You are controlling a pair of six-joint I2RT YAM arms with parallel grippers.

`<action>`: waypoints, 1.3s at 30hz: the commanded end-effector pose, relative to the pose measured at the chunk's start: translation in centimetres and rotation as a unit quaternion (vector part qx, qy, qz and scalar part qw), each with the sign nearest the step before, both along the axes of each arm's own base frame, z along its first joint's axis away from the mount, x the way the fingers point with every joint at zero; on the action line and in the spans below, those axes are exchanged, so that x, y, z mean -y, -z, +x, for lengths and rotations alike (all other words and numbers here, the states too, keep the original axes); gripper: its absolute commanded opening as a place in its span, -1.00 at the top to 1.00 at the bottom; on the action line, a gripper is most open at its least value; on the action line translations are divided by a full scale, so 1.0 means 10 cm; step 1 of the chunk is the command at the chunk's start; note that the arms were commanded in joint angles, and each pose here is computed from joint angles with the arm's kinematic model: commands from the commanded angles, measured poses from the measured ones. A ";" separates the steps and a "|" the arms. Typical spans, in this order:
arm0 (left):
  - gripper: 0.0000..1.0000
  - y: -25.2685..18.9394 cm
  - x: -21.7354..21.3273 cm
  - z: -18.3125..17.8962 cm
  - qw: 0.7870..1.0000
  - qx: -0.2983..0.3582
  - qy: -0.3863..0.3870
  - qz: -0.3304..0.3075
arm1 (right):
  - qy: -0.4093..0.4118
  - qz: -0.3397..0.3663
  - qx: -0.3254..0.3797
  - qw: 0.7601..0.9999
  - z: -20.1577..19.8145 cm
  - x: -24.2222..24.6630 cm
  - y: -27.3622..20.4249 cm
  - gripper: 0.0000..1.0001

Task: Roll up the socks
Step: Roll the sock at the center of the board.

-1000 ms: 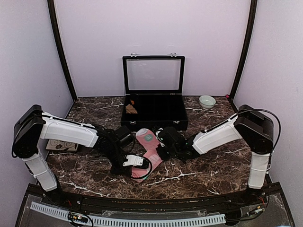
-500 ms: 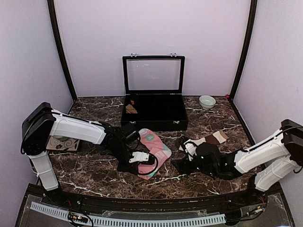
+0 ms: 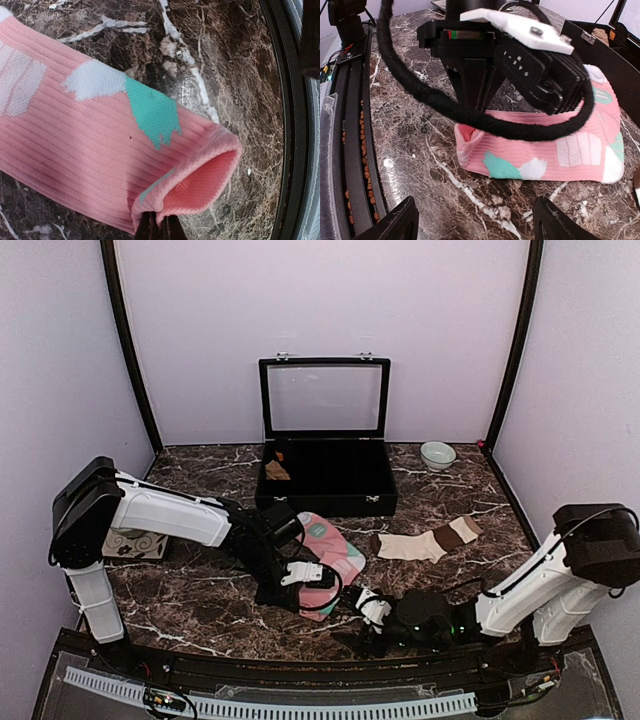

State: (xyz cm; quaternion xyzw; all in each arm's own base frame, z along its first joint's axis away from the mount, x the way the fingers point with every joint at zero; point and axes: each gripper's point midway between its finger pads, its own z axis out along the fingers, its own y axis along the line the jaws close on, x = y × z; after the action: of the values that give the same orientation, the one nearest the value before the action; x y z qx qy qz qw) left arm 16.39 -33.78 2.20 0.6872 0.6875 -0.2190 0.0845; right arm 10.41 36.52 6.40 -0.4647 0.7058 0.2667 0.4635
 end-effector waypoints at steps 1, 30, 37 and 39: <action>0.85 -0.01 -0.05 -0.13 0.999 -0.031 -0.009 0.015 | -0.019 0.034 0.046 0.998 0.04 -0.32 -0.13 -0.54; 0.47 -0.40 0.48 0.81 0.991 -0.016 -0.104 -0.082 | -0.084 -0.051 0.081 0.992 -0.19 -0.83 0.35 0.03; 0.48 -0.11 0.50 0.95 0.993 0.016 -0.103 -0.053 | -0.081 -0.061 0.054 0.993 -0.21 -0.76 0.52 0.23; 0.48 -0.03 0.46 1.01 0.993 0.040 -0.108 -0.039 | -0.088 -0.063 0.044 0.993 -0.25 -0.73 0.55 0.29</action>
State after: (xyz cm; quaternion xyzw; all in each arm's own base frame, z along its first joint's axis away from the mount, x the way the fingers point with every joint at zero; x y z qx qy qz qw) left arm 24.95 -38.26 2.57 0.6069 0.7428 -0.2505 0.1309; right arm 8.72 44.34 2.13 -0.5609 0.6492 0.2290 0.4599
